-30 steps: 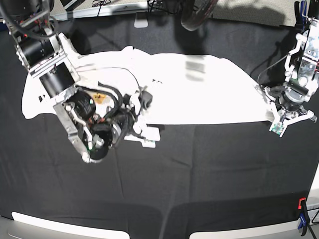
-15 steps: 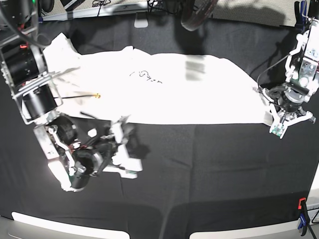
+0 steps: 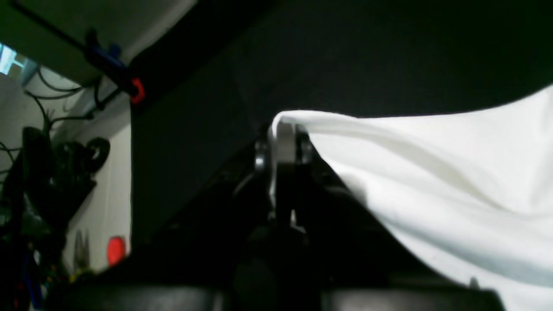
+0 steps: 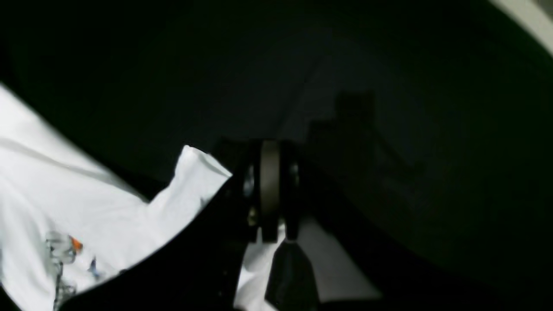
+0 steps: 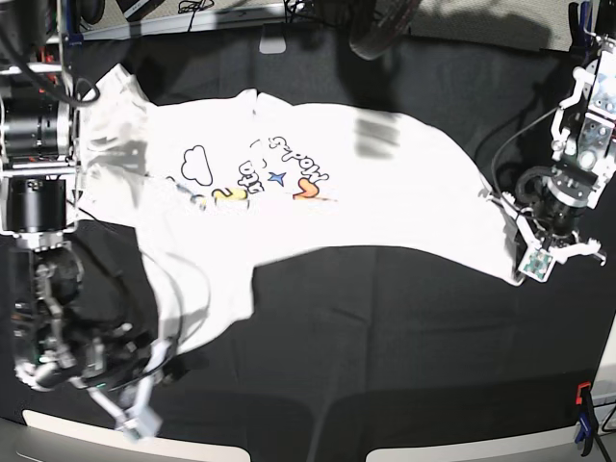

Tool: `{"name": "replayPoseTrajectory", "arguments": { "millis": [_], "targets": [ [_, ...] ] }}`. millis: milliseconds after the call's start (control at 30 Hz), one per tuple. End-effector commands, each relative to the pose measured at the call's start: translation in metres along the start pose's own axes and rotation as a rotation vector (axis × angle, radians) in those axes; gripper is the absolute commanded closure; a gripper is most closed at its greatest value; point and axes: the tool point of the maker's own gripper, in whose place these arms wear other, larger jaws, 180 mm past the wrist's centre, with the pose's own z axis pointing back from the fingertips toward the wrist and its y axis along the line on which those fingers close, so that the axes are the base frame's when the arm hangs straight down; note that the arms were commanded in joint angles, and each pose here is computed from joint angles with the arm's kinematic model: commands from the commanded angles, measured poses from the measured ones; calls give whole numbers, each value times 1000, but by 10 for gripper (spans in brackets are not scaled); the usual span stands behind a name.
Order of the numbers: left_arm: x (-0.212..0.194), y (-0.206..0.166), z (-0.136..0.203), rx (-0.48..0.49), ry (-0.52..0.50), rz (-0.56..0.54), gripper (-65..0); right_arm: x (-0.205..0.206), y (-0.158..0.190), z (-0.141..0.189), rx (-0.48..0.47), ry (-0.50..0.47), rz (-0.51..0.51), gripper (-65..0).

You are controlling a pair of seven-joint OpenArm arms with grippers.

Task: Layout the t-shirt on the table in an organized manner, then fold the t-shirt properly
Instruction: 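Lift and fling the shirt with both grippers to spread it flat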

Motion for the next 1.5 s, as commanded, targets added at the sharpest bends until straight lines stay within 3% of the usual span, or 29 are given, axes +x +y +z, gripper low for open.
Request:
{"name": "replayPoseTrajectory", "arguments": {
  "millis": [0,233,433,600,767,867,1033,1267,1467],
  "targets": [
    [24,24,-3,60,-71,-18,0,27,-17,17,-43,-88,2,0],
    [81,60,-16,120,-200,28,0,29,-65,44,-205,-147,-47,0],
    [97,62,-18,85,-242,144,0,34,-70,47,-230,-180,-42,0],
    [92,54,-21,37,-229,133,0,41,-76,45,-289,-209,-19,0],
    [72,38,-29,-64,-180,210,0,47,-76,41,-327,-228,-19,0],
    [53,36,-39,-60,-134,242,0,46,-80,39,-350,-220,-6,0],
    [43,31,-62,-54,-97,316,0,41,-102,29,-357,-192,-106,0],
    [52,7,-101,-140,-79,373,0,42,-124,8,-319,-186,-230,0],
    [44,22,-133,-98,-12,395,0,49,-143,7,-399,-169,-267,0]
  ]
}}
